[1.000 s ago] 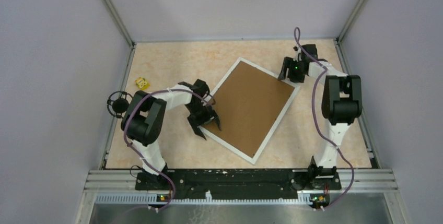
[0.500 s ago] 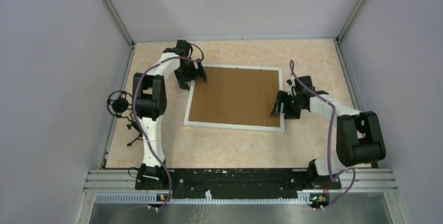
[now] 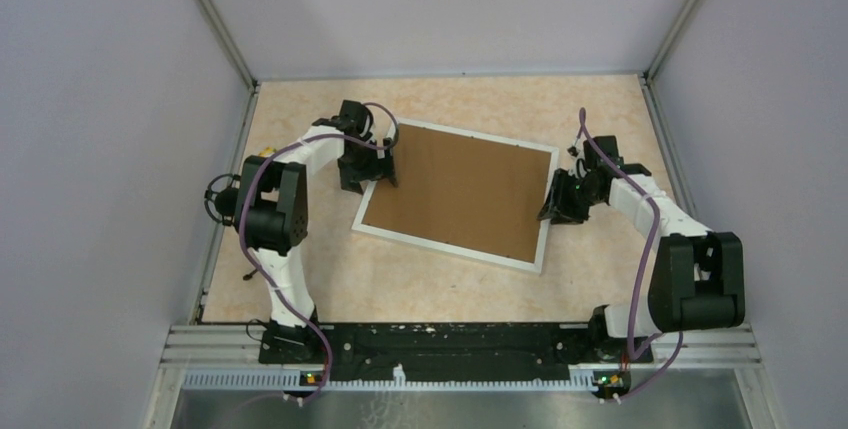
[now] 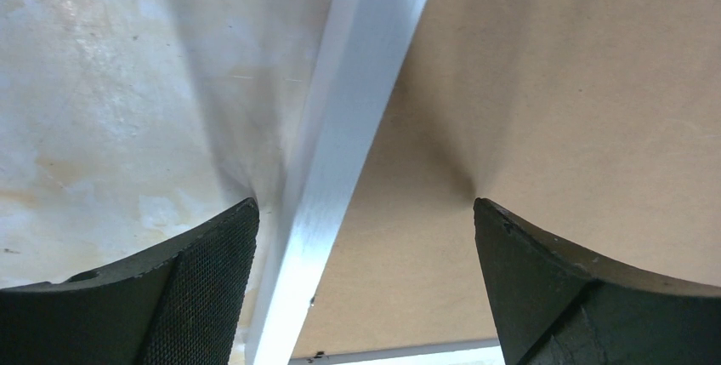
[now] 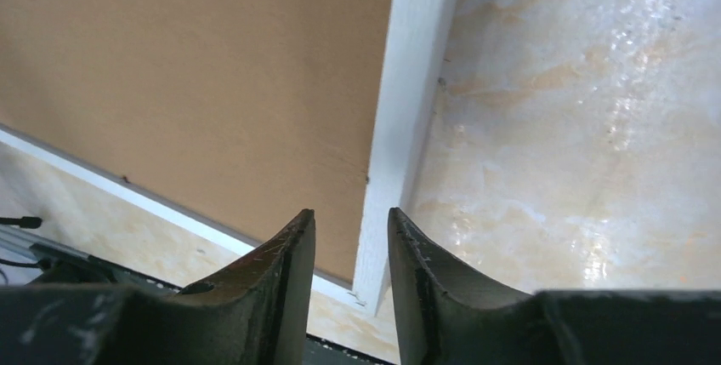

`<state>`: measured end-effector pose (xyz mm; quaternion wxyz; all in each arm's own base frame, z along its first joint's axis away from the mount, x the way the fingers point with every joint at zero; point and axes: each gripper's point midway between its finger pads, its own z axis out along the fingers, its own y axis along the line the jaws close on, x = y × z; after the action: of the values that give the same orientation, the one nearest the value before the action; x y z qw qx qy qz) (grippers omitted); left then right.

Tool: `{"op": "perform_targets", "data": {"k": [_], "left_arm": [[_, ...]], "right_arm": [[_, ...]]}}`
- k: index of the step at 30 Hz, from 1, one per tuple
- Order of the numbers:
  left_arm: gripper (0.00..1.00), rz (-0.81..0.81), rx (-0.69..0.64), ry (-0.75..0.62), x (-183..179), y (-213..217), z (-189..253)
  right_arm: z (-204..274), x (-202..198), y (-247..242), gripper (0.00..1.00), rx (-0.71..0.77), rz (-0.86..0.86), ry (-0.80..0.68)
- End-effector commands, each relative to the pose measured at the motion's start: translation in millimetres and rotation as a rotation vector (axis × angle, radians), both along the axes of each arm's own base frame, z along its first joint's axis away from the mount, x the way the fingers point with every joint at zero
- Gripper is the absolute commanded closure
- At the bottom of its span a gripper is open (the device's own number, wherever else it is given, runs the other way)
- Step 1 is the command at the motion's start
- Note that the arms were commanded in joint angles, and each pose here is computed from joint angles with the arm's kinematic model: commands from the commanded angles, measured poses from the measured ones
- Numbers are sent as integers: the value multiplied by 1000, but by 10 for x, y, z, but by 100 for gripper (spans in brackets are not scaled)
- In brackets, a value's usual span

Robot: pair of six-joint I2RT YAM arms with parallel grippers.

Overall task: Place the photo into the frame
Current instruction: Adjust the photo frame at the center of the board.

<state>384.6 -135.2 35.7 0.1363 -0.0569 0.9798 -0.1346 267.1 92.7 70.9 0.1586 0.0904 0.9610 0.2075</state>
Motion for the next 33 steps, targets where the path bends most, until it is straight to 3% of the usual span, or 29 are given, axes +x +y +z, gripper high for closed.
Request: {"op": "perform_targets", "data": {"k": [1, 8, 28, 33], "left_arm": [[2, 8, 13, -50, 84, 83, 32], [2, 16, -26, -23, 56, 46, -47], [2, 9, -58, -1, -7, -10, -109], [2, -13, -118, 15, -47, -113, -136]], "right_arm": [[42, -5, -154, 65, -95, -6, -3], [-138, -32, -129, 78, -83, 17, 30], [-559, 16, -11, 78, -61, 26, 106], [-709, -34, 97, 76, -89, 16, 149]]}}
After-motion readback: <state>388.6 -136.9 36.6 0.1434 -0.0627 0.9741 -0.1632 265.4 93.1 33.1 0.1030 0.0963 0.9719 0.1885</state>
